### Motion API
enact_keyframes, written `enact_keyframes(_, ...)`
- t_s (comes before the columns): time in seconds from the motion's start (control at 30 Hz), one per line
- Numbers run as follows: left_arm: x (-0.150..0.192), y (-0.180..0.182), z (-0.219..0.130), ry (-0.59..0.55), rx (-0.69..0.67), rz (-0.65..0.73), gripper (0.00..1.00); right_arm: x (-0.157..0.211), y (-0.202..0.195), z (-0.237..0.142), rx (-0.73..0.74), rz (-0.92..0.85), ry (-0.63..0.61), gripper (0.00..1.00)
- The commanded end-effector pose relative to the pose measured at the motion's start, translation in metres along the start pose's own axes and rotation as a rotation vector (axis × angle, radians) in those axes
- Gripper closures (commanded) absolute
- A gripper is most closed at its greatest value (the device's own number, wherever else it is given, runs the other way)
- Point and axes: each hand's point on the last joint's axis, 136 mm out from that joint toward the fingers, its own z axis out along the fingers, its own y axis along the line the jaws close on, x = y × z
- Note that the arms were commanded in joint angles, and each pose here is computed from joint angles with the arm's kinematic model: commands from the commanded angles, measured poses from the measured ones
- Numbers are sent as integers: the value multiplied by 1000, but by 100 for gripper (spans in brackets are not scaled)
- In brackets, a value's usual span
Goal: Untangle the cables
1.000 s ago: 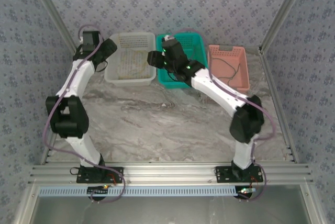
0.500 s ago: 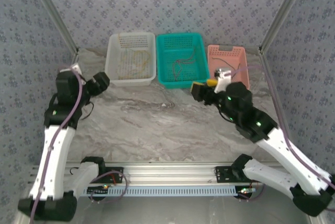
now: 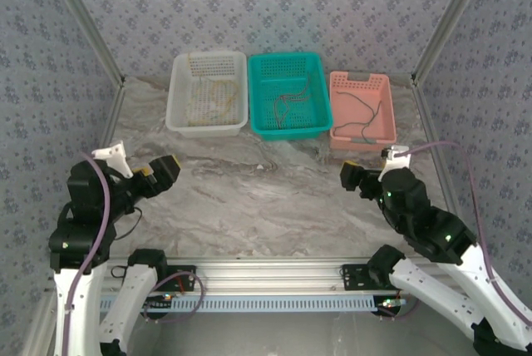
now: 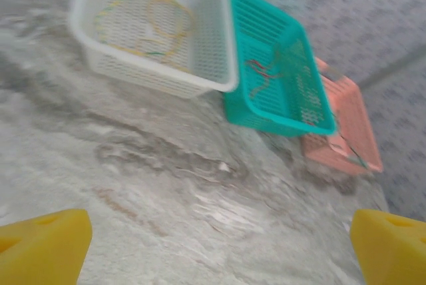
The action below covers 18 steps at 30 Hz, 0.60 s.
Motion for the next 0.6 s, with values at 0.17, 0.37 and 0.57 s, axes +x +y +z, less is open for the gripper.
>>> enact_keyframes(0.17,-6,113,44,-302,-418,-9,1,31,-73,57,404,-96,-156,1)
enact_keyframes(0.37,-8,148,97,-369,-518,254,1,54,-110,98,452,-130,-138,1)
enact_keyframes(0.57,7,177,159,-305,-566,367,1,63,-140,131,478,-136,-145,1)
